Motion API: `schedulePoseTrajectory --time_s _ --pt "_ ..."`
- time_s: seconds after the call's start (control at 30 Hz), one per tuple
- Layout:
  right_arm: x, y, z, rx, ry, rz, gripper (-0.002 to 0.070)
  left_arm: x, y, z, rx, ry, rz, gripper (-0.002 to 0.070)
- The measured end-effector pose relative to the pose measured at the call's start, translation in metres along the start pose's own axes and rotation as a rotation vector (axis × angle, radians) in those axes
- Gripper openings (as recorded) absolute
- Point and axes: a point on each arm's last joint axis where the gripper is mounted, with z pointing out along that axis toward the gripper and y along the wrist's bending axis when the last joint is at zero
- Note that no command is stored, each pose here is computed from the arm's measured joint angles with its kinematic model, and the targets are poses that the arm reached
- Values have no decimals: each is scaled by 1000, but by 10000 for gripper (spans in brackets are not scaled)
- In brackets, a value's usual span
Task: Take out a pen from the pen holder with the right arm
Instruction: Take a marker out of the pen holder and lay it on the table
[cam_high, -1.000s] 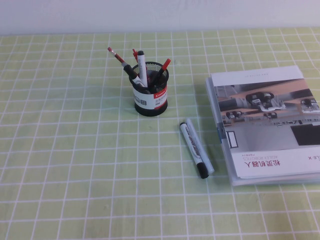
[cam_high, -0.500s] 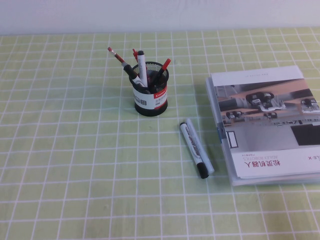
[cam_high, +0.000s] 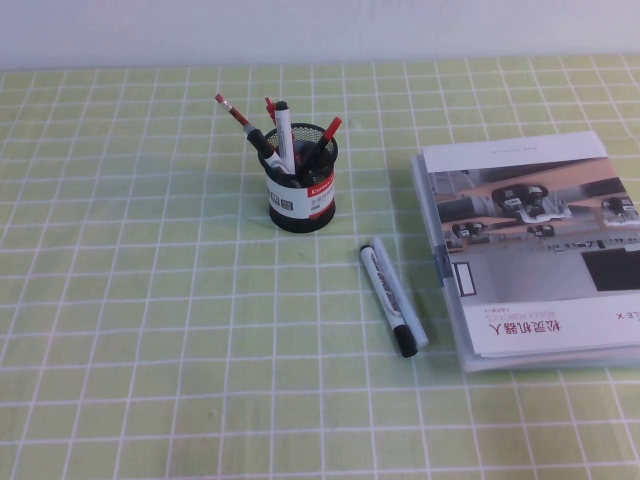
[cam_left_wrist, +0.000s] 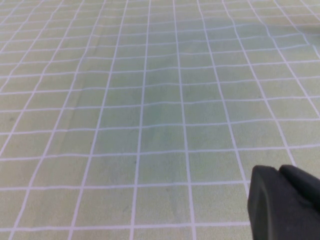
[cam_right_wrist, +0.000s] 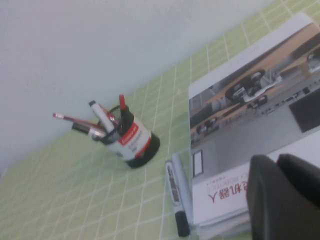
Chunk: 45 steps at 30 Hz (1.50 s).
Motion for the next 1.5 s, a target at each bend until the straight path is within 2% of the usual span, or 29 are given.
schedulePoseTrajectory --time_s 0.23,0.4,0.6,0.8,0.93,1.17,1.3,1.4,1.5 --pt "-18 17 29 46 270 -137 -13 0 0 0 0 0 0 -6" --pt "-28 17 62 80 445 -221 -13 0 0 0 0 0 0 -6" --pt "-43 21 96 88 519 -287 -12 0 0 0 0 0 0 -6" --pt "-43 45 136 24 549 -410 -13 0 0 0 0 0 0 -6" --pt "-24 77 167 -71 569 -521 -12 0 0 0 0 0 0 -6" --pt "31 131 222 -261 638 -763 -12 0 0 0 0 0 0 -6" --pt "52 154 251 -322 617 -850 -6 0 0 0 0 0 0 -6" --pt "67 163 271 -346 589 -940 22 0 0 0 0 0 0 -6" --pt "78 171 287 -364 530 -1023 83 0 0 0 0 0 0 -6"
